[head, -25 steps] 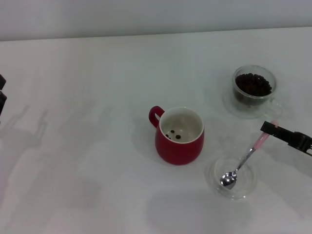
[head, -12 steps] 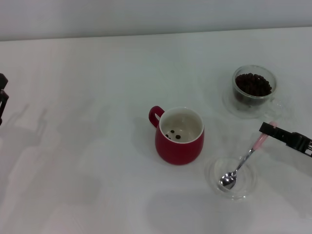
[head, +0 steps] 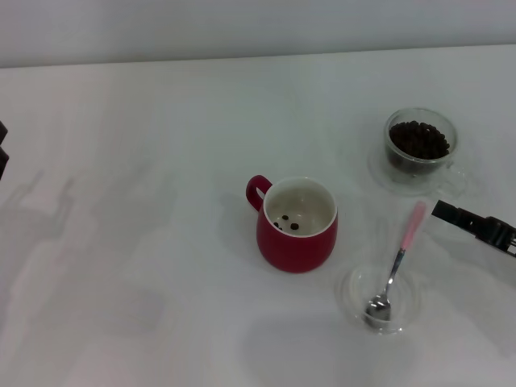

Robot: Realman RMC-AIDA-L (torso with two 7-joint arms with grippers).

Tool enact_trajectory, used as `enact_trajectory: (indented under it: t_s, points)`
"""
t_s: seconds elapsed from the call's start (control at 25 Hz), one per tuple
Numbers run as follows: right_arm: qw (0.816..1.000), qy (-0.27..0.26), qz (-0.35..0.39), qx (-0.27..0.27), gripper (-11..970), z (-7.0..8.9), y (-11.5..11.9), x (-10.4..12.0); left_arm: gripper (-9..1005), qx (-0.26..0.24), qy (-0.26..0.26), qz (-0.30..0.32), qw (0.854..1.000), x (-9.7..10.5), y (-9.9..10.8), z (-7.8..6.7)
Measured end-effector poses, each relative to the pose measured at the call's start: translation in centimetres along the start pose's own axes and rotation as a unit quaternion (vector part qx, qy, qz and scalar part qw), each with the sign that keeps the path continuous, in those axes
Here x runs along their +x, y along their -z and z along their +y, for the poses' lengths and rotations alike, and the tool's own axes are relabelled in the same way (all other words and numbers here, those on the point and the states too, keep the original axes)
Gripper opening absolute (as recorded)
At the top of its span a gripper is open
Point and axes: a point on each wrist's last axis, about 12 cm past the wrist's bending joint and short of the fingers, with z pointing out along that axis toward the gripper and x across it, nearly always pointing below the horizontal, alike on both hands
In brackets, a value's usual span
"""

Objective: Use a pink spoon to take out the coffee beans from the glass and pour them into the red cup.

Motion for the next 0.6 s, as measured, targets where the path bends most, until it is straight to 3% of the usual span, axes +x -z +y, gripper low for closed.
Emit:
enact_trajectory:
  t_s: [0.28, 0.6]
  points:
    - [0.999, 0.003, -0.031, 0.015, 196, -0.4, 0.5, -1.1, 471, -0.002, -0.001, 0.0, 1.0, 0.0, 0.0, 0.1]
    - [0.992, 0.018, -0.115, 0.043, 195, -1.3, 3.0, -3.5, 473, -0.01, -0.011, 0.001, 1.0, -0.1, 0.2, 0.7]
